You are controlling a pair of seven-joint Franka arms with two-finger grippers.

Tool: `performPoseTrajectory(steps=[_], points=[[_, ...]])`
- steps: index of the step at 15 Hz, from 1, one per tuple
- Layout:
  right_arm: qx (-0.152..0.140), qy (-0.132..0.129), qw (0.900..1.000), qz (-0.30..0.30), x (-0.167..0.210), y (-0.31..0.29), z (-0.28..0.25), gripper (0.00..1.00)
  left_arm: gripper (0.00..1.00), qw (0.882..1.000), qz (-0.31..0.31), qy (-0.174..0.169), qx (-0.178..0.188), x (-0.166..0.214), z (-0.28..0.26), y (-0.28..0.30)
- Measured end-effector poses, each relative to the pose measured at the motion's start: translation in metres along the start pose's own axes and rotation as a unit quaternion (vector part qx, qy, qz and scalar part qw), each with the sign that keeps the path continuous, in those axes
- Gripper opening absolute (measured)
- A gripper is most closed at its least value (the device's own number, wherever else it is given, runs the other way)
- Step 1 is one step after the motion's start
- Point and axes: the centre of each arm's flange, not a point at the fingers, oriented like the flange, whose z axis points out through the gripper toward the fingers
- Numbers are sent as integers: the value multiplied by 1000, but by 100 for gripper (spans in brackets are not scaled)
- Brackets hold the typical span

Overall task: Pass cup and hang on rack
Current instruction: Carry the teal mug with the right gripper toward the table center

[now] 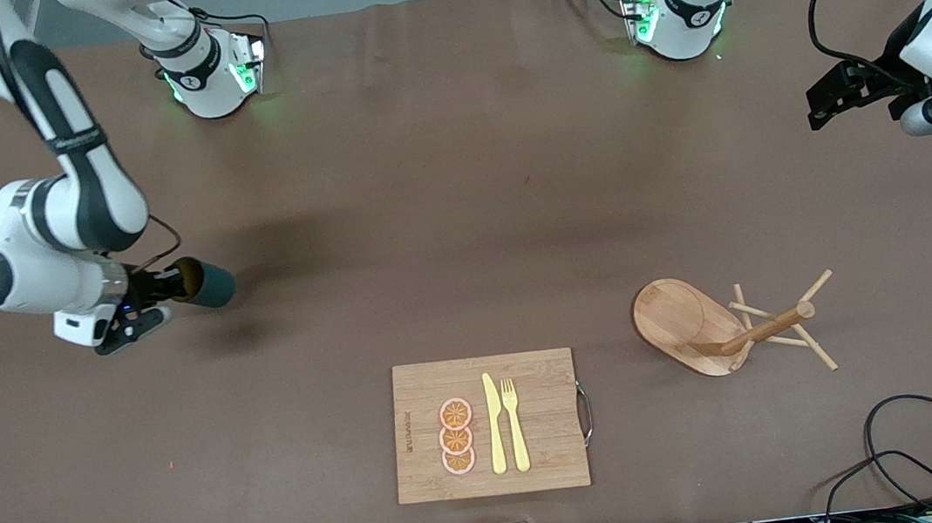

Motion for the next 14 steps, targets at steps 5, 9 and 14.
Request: performPoseTrajectory(steps=[5,9,14], points=[[-16,29,994,101,35,-194,-17,4,100,1000,1,1,0,0,-1,1],[12,40,987,156,52,-306,-12,4,100,1000,1,2,0,-1,-2,1],[14,53,975,217,95,-397,38,4,100,1000,-1,4,0,-2,-5,-1]])
